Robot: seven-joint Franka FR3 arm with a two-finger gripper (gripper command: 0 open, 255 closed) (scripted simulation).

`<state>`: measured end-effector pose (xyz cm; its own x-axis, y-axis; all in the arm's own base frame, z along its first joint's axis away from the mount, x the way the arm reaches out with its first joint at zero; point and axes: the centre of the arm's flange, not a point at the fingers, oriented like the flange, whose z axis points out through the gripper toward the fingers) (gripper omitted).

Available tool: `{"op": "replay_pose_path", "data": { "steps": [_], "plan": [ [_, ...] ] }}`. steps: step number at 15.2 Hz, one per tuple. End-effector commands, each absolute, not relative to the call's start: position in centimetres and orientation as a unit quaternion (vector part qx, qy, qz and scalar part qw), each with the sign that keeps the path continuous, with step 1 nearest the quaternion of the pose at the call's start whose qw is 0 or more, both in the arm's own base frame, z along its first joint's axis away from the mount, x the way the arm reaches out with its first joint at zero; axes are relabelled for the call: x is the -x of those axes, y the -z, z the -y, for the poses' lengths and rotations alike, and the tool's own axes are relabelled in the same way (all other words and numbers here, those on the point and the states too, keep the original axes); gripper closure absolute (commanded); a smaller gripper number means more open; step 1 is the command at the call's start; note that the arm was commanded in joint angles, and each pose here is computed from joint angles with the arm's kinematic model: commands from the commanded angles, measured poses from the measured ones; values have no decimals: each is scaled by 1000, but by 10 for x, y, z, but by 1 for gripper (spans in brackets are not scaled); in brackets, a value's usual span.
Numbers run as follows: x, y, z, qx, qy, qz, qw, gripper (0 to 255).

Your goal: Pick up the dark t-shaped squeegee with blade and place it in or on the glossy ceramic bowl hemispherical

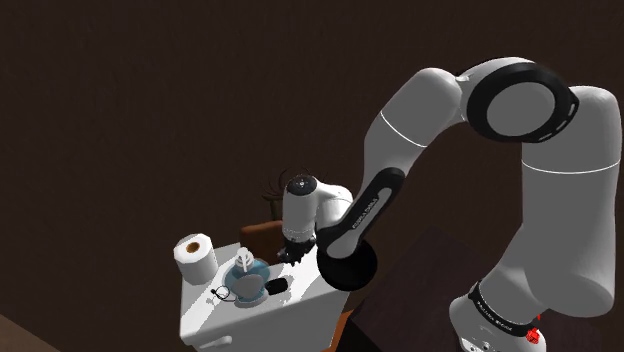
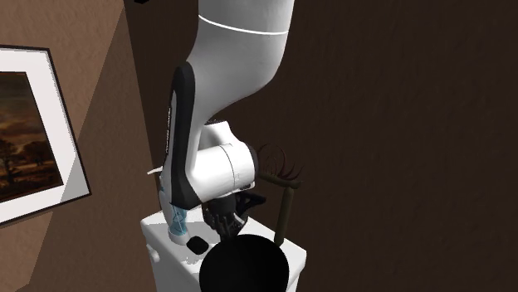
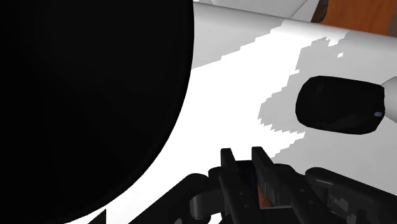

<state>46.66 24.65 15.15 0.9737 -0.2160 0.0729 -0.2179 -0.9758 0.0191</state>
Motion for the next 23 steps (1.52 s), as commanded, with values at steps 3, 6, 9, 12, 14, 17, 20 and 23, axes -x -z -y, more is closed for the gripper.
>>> {"op": "replay_pose_path", "data": {
  "steps": [3, 6, 9, 12, 14, 17, 20, 23],
  "plan": [
    [-467, -172, -246, -993, -35, 109, 14, 255],
    [-467, -188, -246, -993, -35, 109, 14, 255],
    [-467, -204, -246, -993, -35, 109, 14, 255],
    [-467, -220, -246, -993, -35, 109, 14, 255],
    [-467, -231, -246, -993, -35, 109, 14, 255],
    [-467, -246, -246, -993, -35, 109, 14, 255],
    [-467, -262, -246, -993, -35, 109, 14, 255],
    [-467, -278, -246, -993, -35, 109, 14, 255]
  ]
}}
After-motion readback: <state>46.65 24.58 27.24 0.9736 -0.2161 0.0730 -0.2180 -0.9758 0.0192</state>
